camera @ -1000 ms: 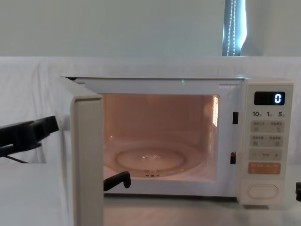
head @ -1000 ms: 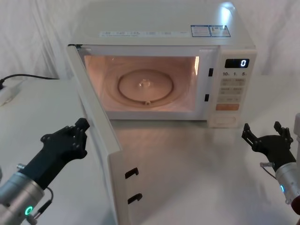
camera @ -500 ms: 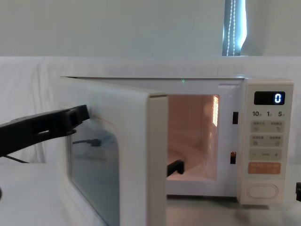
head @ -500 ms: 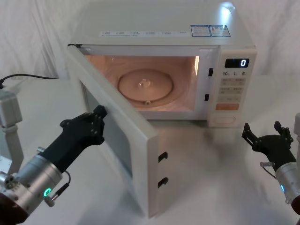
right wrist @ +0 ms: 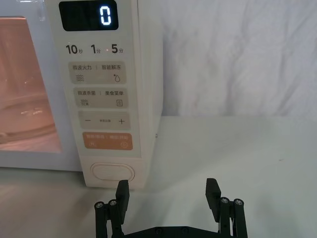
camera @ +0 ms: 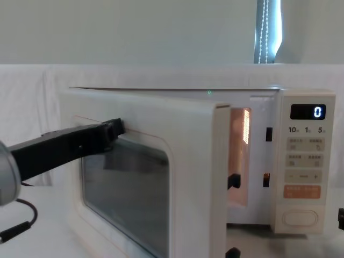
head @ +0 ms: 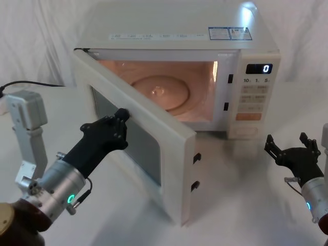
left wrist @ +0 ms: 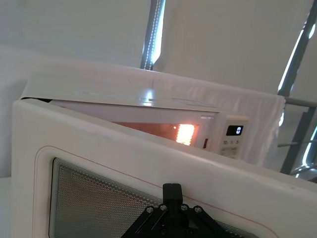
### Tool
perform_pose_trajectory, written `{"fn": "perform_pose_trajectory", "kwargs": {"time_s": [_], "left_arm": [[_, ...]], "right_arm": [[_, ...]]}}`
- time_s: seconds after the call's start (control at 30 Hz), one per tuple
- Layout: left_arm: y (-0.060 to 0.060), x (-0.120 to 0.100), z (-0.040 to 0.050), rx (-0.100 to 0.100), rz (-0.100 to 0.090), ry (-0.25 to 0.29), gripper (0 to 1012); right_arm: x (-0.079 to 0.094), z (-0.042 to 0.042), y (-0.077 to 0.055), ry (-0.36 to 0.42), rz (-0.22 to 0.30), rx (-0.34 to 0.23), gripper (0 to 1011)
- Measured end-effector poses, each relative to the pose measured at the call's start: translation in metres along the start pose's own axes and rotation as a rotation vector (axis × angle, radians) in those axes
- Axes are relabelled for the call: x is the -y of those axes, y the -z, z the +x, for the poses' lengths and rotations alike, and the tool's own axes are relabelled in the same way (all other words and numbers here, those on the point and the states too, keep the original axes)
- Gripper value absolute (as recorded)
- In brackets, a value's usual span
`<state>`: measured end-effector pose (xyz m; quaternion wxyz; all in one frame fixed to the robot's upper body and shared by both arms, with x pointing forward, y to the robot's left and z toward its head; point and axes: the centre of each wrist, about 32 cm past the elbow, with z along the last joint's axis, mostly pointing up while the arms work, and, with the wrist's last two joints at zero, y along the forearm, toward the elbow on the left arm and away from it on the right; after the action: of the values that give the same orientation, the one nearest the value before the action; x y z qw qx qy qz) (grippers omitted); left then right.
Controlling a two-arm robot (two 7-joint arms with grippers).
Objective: Press the button to open the microwave door with one hand; close the microwave door with the other hand.
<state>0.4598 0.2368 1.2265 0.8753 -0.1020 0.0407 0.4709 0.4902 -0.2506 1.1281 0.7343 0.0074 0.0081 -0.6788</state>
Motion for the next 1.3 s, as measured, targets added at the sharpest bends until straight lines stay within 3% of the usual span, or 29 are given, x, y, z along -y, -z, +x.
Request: {"fn": "perform_pose_trajectory", "kwargs": {"time_s": [0.27, 0.43, 1.3], "left_arm": [[0.002, 0.018, -0.0043, 0.029, -0.014, -0.023, 0], [0.003, 0.027, -0.0051, 0.032, -0.023, -0.021, 0], [0.009, 0.082, 0.0041, -0.005, -0.042, -0.052, 0]], "right_arm": [[0.000, 0.0000, 0.000, 0.000, 0.000, 0.000, 1002], [0.000, 0.0000, 0.000, 0.000, 0.000, 0.000, 1002], [0.000, 0.0000, 0.000, 0.000, 0.000, 0.000, 1002]]}}
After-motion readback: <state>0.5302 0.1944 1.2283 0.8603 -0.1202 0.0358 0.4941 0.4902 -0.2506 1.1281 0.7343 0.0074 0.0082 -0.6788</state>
